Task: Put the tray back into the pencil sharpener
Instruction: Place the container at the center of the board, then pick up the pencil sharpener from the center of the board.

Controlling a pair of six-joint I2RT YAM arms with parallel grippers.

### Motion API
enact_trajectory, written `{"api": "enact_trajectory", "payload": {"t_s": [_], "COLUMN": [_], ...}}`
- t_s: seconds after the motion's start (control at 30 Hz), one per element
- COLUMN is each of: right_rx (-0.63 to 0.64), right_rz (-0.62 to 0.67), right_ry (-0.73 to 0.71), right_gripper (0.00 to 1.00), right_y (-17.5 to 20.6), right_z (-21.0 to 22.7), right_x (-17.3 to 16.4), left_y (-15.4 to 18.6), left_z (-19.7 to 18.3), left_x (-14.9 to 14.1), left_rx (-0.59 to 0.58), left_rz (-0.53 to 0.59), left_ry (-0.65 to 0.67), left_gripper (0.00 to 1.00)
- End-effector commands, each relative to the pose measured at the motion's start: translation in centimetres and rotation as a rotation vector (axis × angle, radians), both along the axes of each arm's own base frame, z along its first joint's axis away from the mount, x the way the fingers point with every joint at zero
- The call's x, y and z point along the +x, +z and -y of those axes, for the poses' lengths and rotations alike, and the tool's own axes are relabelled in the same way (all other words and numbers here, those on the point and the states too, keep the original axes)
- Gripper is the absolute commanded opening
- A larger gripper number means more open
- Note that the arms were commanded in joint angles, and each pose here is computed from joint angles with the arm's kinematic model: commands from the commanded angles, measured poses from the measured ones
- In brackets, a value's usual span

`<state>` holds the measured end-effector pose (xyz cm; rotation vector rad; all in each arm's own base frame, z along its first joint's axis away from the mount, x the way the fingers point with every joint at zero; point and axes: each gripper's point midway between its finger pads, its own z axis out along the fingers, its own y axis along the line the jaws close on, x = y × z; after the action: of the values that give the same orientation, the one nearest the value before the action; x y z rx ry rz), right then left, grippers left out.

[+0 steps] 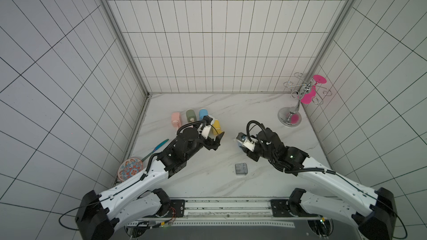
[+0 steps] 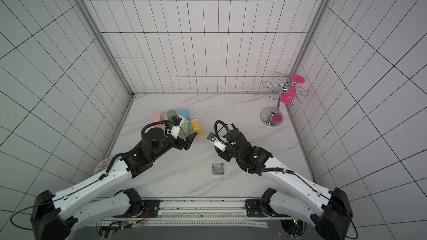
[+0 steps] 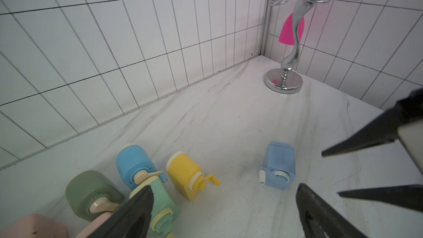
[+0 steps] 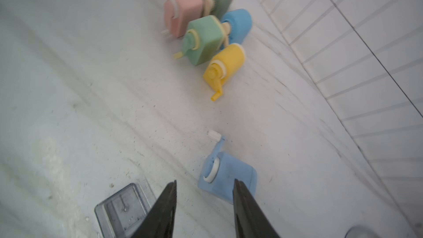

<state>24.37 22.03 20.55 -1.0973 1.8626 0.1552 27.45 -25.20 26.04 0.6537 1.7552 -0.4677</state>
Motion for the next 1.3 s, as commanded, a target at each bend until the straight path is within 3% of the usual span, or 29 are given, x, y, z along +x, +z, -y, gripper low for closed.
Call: {"api": "enact_trajectory", "payload": {"t_s": [0.0, 0.07, 0.17, 0.43, 0.57, 1.0, 1.27], "right_rx": [0.274, 0.376, 0.436, 0.527, 0.528, 0.529, 0.525], "right_rz": [-0.060, -0.098, -0.125, -0.079, -0.089, -0.096, -0.097], "right_ry": [-0.551, -0.731, -0.810, -0.853, -0.857, -0.857, -0.859], "right_gripper": [0.56, 0.54, 0.54, 0.54, 0.54, 0.54, 0.54], "right_y": [0.9, 1.3, 1.5, 2.4, 2.1, 1.9, 1.9], "right_z": [7.5, 11.3, 13.9, 16.2, 16.3, 16.4, 16.4], "right_x": [2.0, 1.1, -0.3, -2.5, -2.8, -3.0, -2.9], "left_y": [-0.9, -2.2, -4.5, -10.5, -13.3, -17.8, -19.8], "left_z": [3.6, 5.8, 9.0, 14.3, 15.9, 17.2, 17.0], "left_x": [-1.1, -1.5, -1.9, 0.4, 1.7, 3.5, 3.8], "left_rx": [0.094, 0.146, 0.258, 0.524, 0.599, 0.588, 0.614], "left_rz": [0.010, -0.013, -0.021, -0.159, -0.228, -0.405, -0.450], "left_ry": [-0.131, -0.177, -0.205, -0.227, -0.221, -0.250, -0.253], "left_gripper": [0.98, 0.98, 0.98, 0.97, 0.97, 0.96, 0.84]}}
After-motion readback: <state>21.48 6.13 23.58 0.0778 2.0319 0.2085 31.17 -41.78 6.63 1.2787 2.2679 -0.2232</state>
